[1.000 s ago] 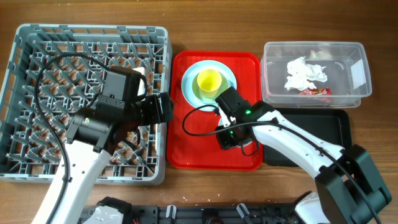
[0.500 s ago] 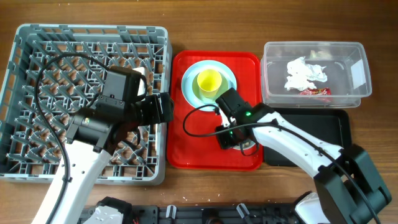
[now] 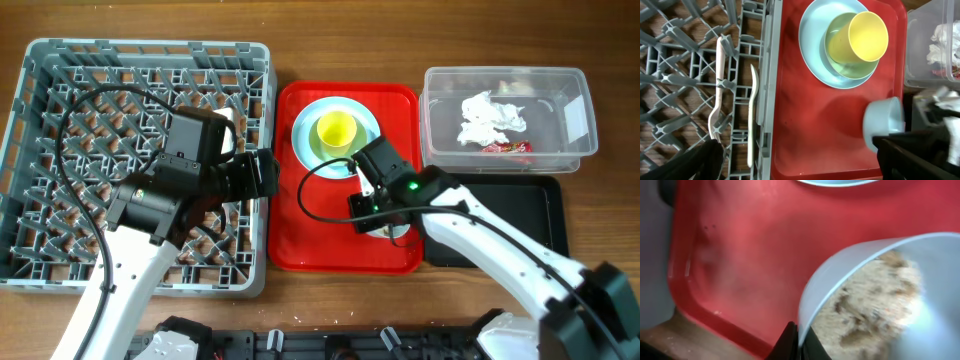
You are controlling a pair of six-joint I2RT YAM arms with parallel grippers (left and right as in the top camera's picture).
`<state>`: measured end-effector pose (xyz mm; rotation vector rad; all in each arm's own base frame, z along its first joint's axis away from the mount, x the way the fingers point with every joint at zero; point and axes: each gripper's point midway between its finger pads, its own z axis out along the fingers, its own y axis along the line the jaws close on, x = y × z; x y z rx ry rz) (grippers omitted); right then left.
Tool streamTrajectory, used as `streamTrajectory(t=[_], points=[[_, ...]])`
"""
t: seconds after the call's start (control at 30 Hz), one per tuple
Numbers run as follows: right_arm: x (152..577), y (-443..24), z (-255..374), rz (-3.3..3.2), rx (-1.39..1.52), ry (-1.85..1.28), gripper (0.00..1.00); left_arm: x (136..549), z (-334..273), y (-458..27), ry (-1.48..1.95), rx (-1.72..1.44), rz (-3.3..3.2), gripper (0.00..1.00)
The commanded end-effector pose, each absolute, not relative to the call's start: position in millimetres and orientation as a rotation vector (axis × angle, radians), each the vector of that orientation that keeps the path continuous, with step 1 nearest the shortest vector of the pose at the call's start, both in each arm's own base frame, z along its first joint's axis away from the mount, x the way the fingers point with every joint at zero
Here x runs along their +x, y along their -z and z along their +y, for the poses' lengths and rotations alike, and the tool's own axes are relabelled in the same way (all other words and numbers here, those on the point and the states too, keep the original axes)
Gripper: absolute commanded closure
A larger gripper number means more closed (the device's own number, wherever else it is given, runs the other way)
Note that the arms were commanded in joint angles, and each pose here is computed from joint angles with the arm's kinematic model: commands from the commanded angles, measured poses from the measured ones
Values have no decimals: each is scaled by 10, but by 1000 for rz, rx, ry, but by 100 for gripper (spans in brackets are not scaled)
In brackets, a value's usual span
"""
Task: Sort waste into correct bins and load items into the dishwasher rack
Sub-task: 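Grasp the rim of the light-blue rice bowl with the right gripper, then tip the rice out of the bowl onto the black tray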
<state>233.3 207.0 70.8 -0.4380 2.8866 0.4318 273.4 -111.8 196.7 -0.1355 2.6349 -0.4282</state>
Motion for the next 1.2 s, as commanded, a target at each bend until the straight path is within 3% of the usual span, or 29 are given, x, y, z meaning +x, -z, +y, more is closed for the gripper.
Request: streamTrajectory(t=[0.0,0.27,0.47,0.67,0.87,1.17], points=[[2342,-1111,2070,2781,-421,-483,96,2753,-1121,-1998,429,-150,2625,0],[2264,-1702,1449,2658,-177,-458,96,2753,-1121,-1998,429,-150,2625,0],[2499,-1752,572,2623,130,-491,96,2753,-1121,-1998,429,-150,2625,0],[2632,-1751,113,2511,361,-847,96,2753,-1121,-1998,429,-150,2625,0],[2728,-1891,92,2262,356,-1313,96,2753,-1121,-1998,429,-150,2625,0],[2593,-1657,-189,1991,570,-1449,96,2753,-1121,-1998,429,-150,2625,0]])
